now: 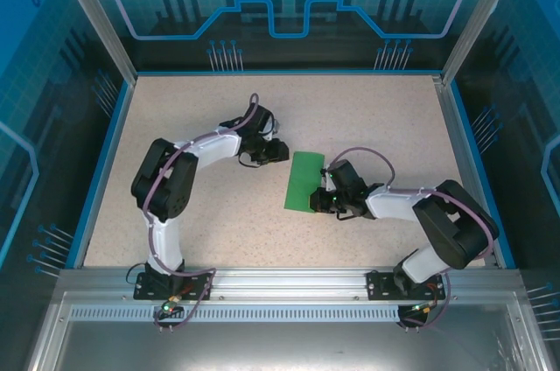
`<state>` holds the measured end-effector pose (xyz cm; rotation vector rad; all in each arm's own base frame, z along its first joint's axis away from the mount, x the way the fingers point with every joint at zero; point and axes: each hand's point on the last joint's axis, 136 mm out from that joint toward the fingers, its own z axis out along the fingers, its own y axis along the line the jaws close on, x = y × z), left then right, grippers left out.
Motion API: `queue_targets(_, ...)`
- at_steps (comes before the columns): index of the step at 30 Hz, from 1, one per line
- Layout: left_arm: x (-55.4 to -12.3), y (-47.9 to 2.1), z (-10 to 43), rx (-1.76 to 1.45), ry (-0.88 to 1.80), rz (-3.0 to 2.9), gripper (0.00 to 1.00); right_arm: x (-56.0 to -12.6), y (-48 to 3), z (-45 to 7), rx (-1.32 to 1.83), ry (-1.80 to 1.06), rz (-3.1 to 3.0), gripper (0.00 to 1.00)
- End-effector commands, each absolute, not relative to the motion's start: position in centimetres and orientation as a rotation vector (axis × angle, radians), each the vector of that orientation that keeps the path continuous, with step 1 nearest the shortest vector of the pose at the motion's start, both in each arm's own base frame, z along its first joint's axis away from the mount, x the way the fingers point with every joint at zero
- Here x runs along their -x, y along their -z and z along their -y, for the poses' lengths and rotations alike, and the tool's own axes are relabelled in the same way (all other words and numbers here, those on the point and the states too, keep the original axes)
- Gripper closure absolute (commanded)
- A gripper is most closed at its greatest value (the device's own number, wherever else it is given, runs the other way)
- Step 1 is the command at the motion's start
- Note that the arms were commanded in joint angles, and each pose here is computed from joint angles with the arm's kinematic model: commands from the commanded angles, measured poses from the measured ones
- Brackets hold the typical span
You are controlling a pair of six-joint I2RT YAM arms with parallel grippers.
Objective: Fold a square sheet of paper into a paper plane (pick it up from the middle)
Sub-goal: Fold the triangle a second time at the center of the table.
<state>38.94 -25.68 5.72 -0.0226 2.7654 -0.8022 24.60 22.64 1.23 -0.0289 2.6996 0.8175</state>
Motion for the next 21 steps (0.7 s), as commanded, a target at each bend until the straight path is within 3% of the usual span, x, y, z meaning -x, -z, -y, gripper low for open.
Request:
queue_targets(1, -36.3, -7.0, 26.4, 0.002, 0.88, -2.783, 0.59, -21.9, -0.2, -21.5, 0.063, -0.747, -2.813, 0.88)
queue_targets(14, -30.8, -6.3, 29.2, 0.021, 0.982, -2.838, 0.46, -22.3, -4.1, -21.0, 0.092, -0.737, -2.724, 0.8)
queue_targets(21, -30.2, -5.7, 31.1, 0.075, 1.09, -2.797, 0.45, -22.1, -4.4, -20.5, 0.09, -0.727, -2.712, 0.77)
